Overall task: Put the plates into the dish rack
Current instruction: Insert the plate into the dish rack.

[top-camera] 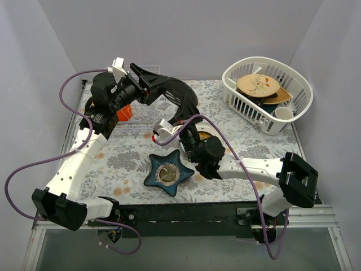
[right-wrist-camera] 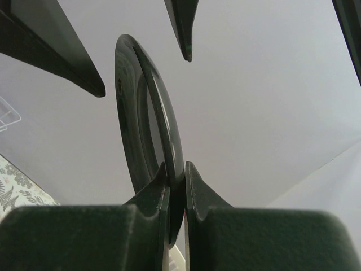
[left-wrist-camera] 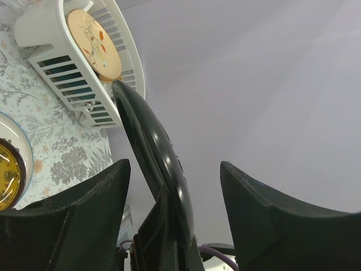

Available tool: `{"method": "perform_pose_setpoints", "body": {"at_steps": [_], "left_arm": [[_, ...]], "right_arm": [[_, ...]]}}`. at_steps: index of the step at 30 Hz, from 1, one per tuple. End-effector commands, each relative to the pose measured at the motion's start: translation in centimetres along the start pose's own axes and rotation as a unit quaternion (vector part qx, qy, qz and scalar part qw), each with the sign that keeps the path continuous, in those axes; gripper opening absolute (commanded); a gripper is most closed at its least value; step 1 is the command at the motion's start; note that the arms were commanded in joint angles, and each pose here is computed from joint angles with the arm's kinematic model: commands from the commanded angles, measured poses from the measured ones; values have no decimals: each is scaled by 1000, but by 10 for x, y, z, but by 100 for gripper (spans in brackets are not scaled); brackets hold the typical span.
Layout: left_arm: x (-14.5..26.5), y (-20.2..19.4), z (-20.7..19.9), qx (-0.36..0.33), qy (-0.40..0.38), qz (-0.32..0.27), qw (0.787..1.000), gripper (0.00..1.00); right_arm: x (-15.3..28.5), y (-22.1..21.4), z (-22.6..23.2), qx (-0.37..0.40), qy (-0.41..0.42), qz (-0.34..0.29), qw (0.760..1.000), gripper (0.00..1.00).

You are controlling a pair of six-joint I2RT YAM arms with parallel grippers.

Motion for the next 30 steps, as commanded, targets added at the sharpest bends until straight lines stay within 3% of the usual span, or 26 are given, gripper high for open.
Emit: {"method": "perform_pose_setpoints", "body": {"at_steps": [1, 14, 17, 18, 19, 22, 28, 30], "left_arm": [[19, -7, -25, -8, -33, 15, 999, 62], [18, -9, -21, -5, -34, 27, 999, 60], [17, -9, -21, -6, -36, 28, 999, 45], [17, -9, -20, -6, -35, 27, 999, 38], [17, -9, -20, -6, -36, 27, 999, 23], [15, -9, -17, -1, -32, 28, 999, 5], [13, -9, -14, 2, -34, 30, 999, 0], [13, -9, -14, 2, -34, 27, 999, 0]], "right_arm": [[-2, 0, -23, -29, -50, -14, 998, 1], [-18, 24, -8, -45, -44, -41, 997, 1], [-18, 25, -9, -48, -47, -41, 997, 1], [-17, 25, -10, -49, -47, -41, 997, 1], [-16, 25, -10, -51, -48, -41, 997, 1], [-15, 23, -13, -55, -49, -37, 997, 1], [-12, 21, -19, -59, -66, -32, 996, 1], [-12, 20, -20, -61, -72, -25, 995, 12]]}}
Point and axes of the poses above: each gripper's point midway between its finger pads, its own x axis back along the fingers, its own z axis along the line the jaws close on, y = z × x, the point moved 8 cm from there along x, back along the fingers
